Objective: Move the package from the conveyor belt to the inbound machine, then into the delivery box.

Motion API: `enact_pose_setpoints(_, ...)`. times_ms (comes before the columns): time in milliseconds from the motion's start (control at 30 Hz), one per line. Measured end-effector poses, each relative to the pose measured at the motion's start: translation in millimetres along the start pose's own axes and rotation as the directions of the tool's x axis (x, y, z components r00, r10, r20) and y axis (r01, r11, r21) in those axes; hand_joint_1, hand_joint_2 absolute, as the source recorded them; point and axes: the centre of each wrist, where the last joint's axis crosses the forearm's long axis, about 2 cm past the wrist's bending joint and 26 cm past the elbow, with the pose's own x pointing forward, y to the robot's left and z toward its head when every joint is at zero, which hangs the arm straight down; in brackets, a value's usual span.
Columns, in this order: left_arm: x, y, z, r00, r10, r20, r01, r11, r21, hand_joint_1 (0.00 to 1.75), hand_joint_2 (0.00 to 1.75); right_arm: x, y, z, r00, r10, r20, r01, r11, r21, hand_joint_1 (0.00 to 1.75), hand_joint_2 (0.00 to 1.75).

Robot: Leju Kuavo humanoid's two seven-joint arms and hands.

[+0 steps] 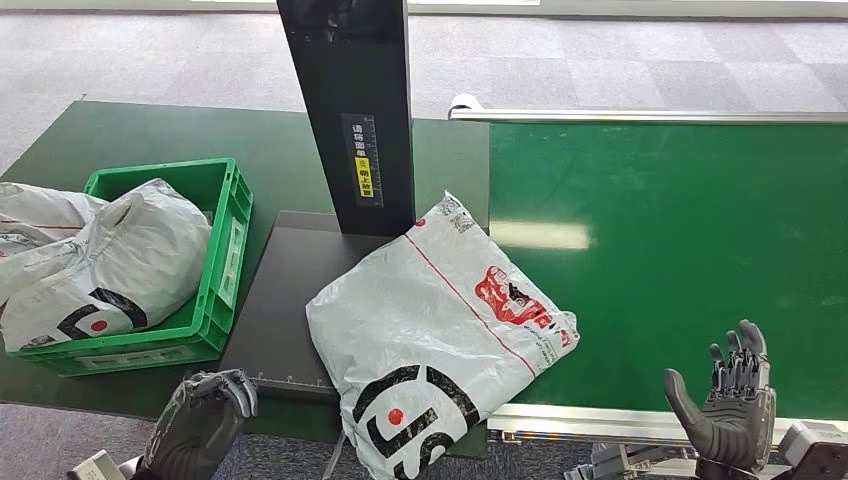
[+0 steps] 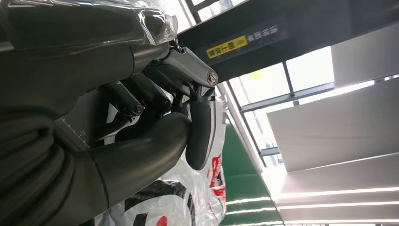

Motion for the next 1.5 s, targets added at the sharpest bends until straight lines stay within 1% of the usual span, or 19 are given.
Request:
enact_pose_setpoints(67, 4, 4, -1, 1.0, -0.013, 0.012, 0.013, 1.0, 0.004, 0.17, 1.75, 1, -2, -1, 1.0, 0.001, 0.002, -0.001, 1.0, -0.002, 0.0, 1.75)
enact_pose_setpoints(100, 6, 6, -1, 1.0, -0.019, 0.016, 0.018, 1.0, 0.007, 0.0, 1.75, 1, -3, -1, 1.0, 0.002, 0.001, -0.002, 1.0, -0.003, 0.0, 1.75)
enact_pose_setpoints(233, 10, 12, -1, 0.999, -0.031, 0.021, 0.031, 0.999, 0.014, 0.0, 1.75, 1, -5, -1, 1.0, 0.001, 0.001, -0.001, 1.0, -0.008, 0.0, 1.75)
enact_pose_setpoints(500, 13, 22, 3, 0.996, -0.087, -0.008, 0.087, 0.996, 0.013, 0.0, 1.75, 2, -9, -1, 1.0, 0.001, -0.006, -0.001, 1.0, -0.021, 0.0, 1.75)
enact_pose_setpoints(900, 13, 25, 5, 0.993, -0.115, -0.016, 0.115, 0.993, -0.006, 0.0, 1.75, 2, -11, -1, 1.0, 0.004, -0.006, -0.004, 1.0, -0.015, 0.0, 1.75)
enact_pose_setpoints(1067, 12, 25, 5, 0.971, -0.23, -0.062, 0.229, 0.973, -0.03, 0.0, 1.75, 1, -12, -1, 1.0, 0.005, -0.008, -0.005, 1.0, -0.015, 0.0, 1.75)
enact_pose_setpoints(1233, 11, 21, 4, 0.957, -0.279, -0.077, 0.276, 0.96, -0.045, 0.0, 1.75, 1, -11, 0, 1.0, 0.005, -0.006, -0.005, 1.0, -0.015, 0.0, 1.75)
enact_pose_setpoints(1300, 10, 19, 2, 0.929, -0.356, -0.104, 0.351, 0.935, -0.056, 0.0, 1.75, 1, -11, 0, 1.0, 0.006, -0.006, -0.006, 1.0, -0.014, 0.0, 1.75)
enact_pose_setpoints(1400, 6, 8, -8, 0.866, -0.483, -0.134, 0.476, 0.876, -0.082, 0.0, 1.75, 0, -10, -1, 1.0, 0.01, -0.007, -0.01, 1.0, -0.007, 0.0, 1.75)
enact_pose_setpoints(1500, -3, -8, -22, 0.839, -0.532, -0.117, 0.523, 0.846, -0.099, 0.0, 1.75, -2, -6, -6, 1.0, 0.005, -0.005, -0.005, 1.0, 0.005, 0.0, 1.75)
